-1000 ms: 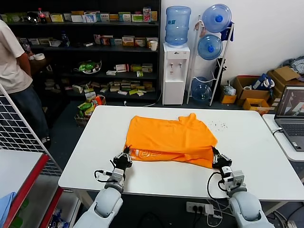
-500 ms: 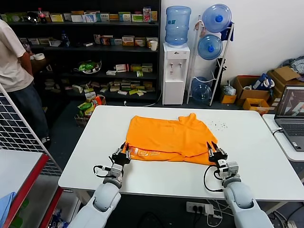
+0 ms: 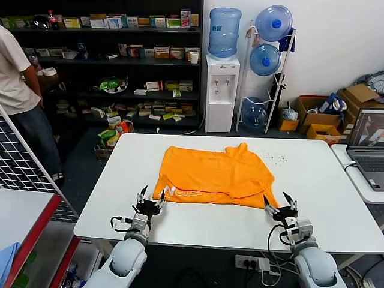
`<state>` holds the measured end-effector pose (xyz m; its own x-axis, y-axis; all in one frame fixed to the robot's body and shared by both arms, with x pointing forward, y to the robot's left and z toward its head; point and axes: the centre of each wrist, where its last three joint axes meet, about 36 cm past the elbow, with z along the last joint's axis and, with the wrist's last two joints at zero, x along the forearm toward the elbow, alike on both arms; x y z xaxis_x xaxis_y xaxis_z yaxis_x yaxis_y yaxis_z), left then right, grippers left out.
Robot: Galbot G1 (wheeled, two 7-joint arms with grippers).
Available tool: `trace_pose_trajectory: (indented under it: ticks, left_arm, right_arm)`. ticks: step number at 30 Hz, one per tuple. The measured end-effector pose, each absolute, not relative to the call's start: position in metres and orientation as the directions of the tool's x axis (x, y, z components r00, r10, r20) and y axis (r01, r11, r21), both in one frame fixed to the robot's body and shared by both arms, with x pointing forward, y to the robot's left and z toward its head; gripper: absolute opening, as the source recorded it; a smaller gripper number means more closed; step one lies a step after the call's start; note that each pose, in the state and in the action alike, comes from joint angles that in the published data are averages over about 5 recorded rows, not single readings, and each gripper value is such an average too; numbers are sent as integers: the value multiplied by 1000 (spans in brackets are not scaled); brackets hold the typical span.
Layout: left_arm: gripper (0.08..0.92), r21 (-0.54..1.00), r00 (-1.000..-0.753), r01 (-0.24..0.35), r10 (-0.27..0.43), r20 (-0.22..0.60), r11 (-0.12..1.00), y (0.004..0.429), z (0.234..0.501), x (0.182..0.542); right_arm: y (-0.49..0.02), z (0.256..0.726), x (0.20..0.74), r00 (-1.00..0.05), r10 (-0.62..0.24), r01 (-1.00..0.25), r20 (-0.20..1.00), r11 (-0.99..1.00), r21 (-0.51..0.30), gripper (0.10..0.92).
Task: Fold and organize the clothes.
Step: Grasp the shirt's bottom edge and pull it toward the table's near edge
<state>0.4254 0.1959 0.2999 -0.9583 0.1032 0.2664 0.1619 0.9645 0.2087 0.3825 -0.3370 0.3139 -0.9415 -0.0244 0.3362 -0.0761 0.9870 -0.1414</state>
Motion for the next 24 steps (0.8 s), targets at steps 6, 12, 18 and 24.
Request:
trace_pose_trajectory:
  ticks: [6,12,18,24]
  left_arm:
    - [821,182,-952,158,101,288,970,194,298,430]
    - [750,155,-942,158,102,321,975,194,294,434]
    - [577,145,-932,161,102,349,976,198,292,434]
    - [403,135,-926,167,109,361,977,202,292,430]
  right_arm:
    - [-338,308,378,-928,-13,-71,373,988,-140,731]
    - [-339,300,380,-919,-6,-66,394,988,-139,567]
    - [-342,297,383,-915,-7,-71,404,987,-144,394]
    - [-349,299,380,-909,-2,-72,417,986,-152,220]
